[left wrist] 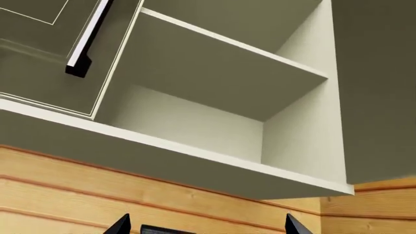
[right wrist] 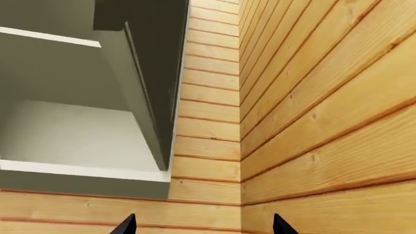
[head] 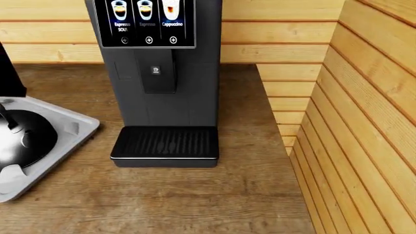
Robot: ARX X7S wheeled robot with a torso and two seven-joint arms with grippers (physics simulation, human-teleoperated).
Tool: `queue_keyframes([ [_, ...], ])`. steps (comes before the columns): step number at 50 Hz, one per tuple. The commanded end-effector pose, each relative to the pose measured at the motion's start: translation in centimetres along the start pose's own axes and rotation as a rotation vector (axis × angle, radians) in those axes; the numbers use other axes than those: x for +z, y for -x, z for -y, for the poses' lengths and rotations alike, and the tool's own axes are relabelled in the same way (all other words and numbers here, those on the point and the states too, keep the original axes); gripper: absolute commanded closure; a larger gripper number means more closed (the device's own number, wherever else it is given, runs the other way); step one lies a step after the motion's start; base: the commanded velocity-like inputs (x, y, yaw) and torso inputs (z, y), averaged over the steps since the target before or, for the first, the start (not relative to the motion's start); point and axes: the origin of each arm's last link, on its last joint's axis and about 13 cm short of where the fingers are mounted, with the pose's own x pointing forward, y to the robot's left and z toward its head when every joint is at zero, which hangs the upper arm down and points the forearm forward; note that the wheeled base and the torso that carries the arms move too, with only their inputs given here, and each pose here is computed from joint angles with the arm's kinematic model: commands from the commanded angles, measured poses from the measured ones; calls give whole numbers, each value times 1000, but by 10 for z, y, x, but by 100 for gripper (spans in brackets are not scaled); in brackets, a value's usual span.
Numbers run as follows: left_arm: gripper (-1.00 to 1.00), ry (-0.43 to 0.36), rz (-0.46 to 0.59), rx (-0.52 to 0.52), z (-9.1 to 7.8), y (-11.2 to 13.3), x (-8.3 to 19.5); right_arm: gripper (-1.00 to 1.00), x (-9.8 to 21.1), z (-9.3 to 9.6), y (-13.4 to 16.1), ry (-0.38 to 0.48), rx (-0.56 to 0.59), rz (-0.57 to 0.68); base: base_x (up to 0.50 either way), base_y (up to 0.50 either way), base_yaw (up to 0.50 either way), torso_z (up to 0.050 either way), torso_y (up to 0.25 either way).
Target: Pick the kettle from the counter and place it on the tray. Then pick the mug from the cabinet and place it on the tray. Then close the cabinet doors.
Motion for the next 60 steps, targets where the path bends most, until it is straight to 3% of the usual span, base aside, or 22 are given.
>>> queue_keyframes([
  [1,-100,4,-9,-4,0,2,-3,-100,18,1,-9,60,-97,69,0,0,0,0,0],
  [9,-100,7,-12,0,-2,3,-4,-100,36,7,-20,56,-75,153,0,0,0,0,0],
  [24,-100,10,-6,11,-3,1,-2,-100,43,27,-16,132,-230,157,0,0,0,0,0],
  [30,-100,11,-4,12,-2,0,-1,-100,59,35,-17,160,-269,193,0,0,0,0,0],
  [35,-100,11,-3,14,-3,0,-1,-100,75,35,-26,195,-254,236,0,0,0,0,0],
  [44,-100,14,-7,13,-3,0,-3,-100,97,22,-56,202,-131,288,0,0,0,0,0],
  [52,-100,18,-8,20,-6,1,-4,-100,107,8,-86,82,-22,304,0,0,0,0,0],
  [60,-100,20,-8,24,-7,2,-5,-100,97,-2,-114,-27,50,280,0,0,1,3,0],
])
